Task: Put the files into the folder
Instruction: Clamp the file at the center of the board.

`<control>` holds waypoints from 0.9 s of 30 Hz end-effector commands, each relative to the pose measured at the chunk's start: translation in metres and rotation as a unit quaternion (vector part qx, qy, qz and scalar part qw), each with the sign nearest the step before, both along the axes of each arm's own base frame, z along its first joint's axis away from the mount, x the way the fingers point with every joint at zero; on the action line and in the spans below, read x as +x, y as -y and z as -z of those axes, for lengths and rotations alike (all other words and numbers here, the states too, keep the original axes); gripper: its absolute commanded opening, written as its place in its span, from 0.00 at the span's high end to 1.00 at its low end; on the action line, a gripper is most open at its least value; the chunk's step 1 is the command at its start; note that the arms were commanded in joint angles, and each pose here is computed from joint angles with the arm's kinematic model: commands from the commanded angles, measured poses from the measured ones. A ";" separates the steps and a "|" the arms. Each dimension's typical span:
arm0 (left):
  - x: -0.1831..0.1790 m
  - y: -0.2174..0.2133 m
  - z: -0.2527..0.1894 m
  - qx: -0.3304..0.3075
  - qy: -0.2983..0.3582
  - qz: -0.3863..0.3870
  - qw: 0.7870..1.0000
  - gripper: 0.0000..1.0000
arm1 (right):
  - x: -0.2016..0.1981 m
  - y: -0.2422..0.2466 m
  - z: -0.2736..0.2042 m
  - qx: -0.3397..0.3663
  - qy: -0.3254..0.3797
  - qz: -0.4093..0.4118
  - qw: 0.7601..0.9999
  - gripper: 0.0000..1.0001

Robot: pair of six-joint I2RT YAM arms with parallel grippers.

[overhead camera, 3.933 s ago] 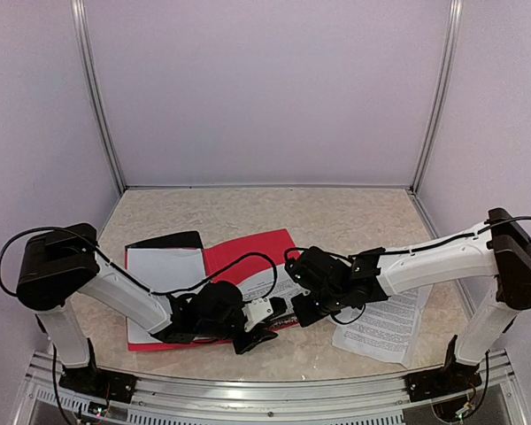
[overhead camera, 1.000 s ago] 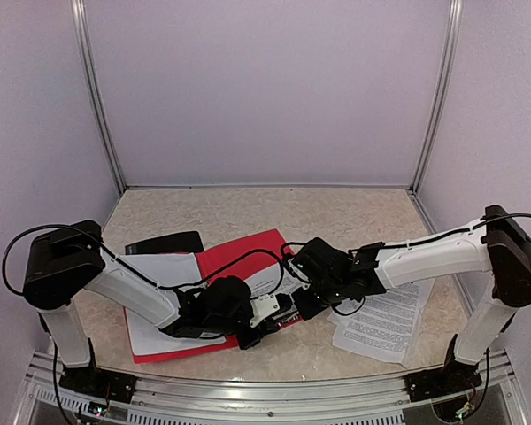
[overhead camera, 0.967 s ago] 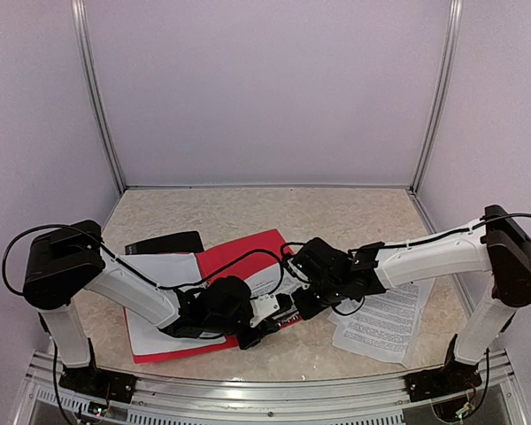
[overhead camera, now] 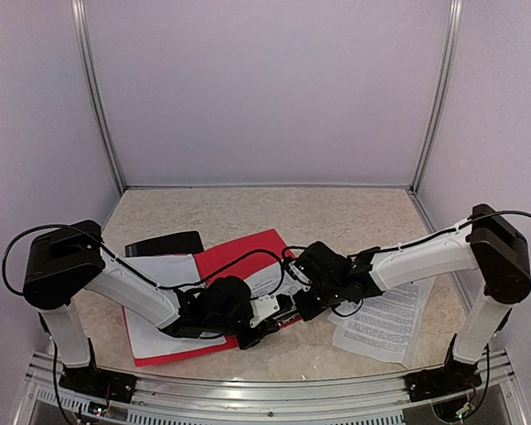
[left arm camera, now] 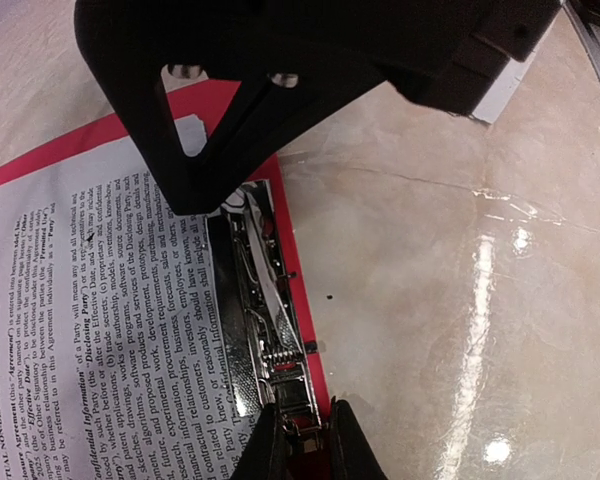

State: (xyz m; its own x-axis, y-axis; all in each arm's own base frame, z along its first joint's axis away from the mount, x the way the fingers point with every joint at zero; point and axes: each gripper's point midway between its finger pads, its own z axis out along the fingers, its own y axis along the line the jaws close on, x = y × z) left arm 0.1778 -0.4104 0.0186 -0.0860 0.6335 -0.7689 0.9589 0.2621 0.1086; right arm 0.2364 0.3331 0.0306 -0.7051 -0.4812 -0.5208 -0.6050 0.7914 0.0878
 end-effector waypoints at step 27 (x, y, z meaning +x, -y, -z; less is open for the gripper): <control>-0.034 -0.015 0.037 0.055 -0.053 0.047 0.996 1.00 | -0.024 0.052 0.064 -0.071 -0.052 0.022 0.996 1.00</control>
State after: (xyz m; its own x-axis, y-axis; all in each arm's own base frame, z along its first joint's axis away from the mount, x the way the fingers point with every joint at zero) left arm 0.1781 -0.4103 0.0186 -0.0865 0.6336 -0.7688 0.9585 0.2634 0.1093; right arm 0.2365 0.3324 0.0293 -0.6978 -0.4317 -0.5715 -0.5940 0.7947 0.1249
